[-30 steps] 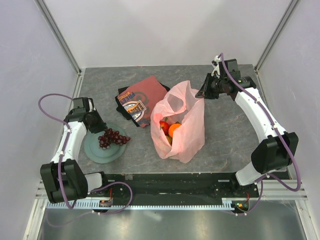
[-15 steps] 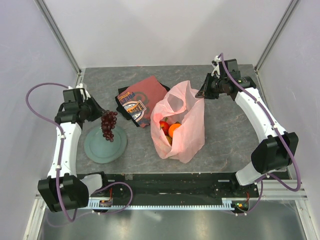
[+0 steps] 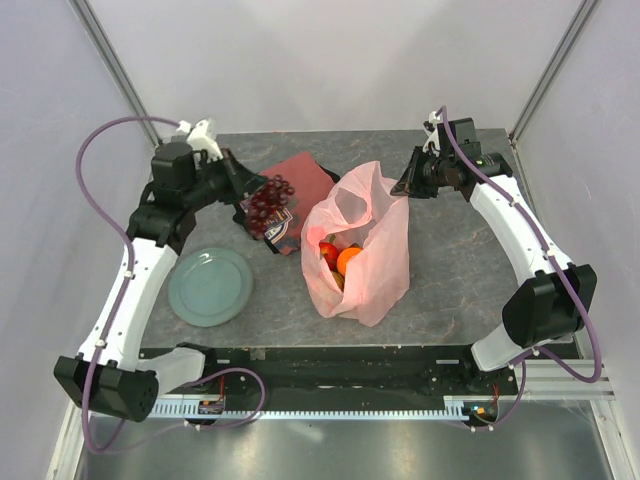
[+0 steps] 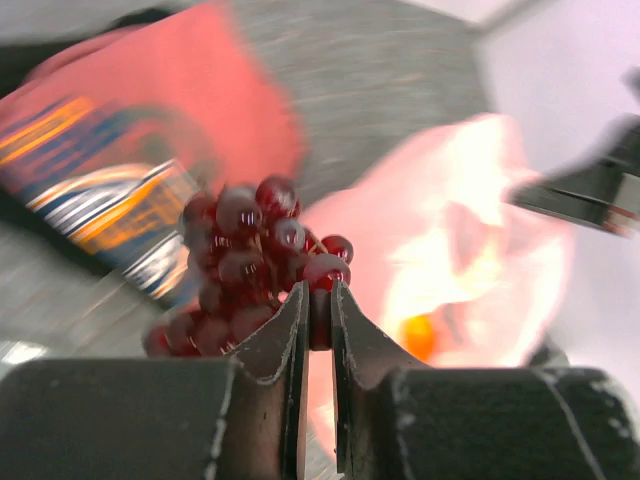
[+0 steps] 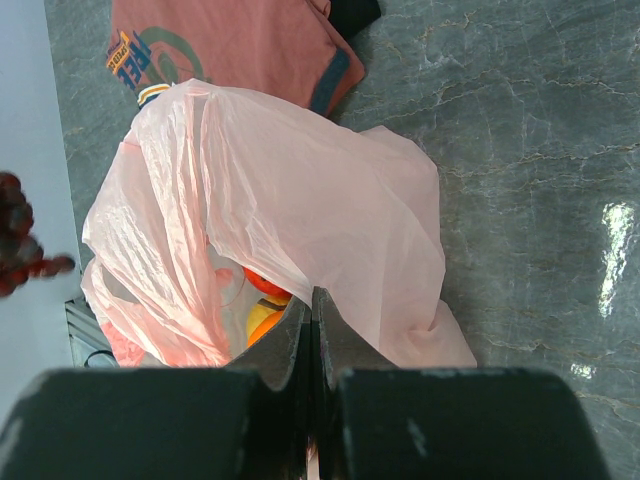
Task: Place the fruits into the plastic bag
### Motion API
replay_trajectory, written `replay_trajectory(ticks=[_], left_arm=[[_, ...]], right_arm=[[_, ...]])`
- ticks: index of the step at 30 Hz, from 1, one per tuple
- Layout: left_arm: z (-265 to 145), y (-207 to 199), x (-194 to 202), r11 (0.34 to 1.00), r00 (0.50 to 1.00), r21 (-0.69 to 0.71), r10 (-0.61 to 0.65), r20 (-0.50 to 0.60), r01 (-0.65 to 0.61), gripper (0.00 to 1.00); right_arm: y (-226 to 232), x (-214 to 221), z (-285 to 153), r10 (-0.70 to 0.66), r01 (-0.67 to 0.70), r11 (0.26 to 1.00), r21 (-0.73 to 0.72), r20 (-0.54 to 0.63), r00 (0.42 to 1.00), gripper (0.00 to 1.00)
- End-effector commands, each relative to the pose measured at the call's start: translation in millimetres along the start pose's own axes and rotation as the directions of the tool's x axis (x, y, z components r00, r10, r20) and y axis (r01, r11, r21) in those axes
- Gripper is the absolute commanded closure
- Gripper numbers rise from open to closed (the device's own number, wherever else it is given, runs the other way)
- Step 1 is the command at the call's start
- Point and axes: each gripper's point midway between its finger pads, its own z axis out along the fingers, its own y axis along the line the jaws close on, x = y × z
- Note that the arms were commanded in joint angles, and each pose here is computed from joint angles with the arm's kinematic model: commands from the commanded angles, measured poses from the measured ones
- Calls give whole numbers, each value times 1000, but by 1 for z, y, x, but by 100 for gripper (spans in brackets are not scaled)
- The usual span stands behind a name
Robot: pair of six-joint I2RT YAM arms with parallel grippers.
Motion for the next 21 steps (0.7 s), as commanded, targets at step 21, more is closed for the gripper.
replay_trajectory(ticks=[21], left_arm=[[84,-228,64,751,947,627,314,-66,-205,90]], right_arm=[[12,-9,-9,-15,16,1000,-20,57,998,97]])
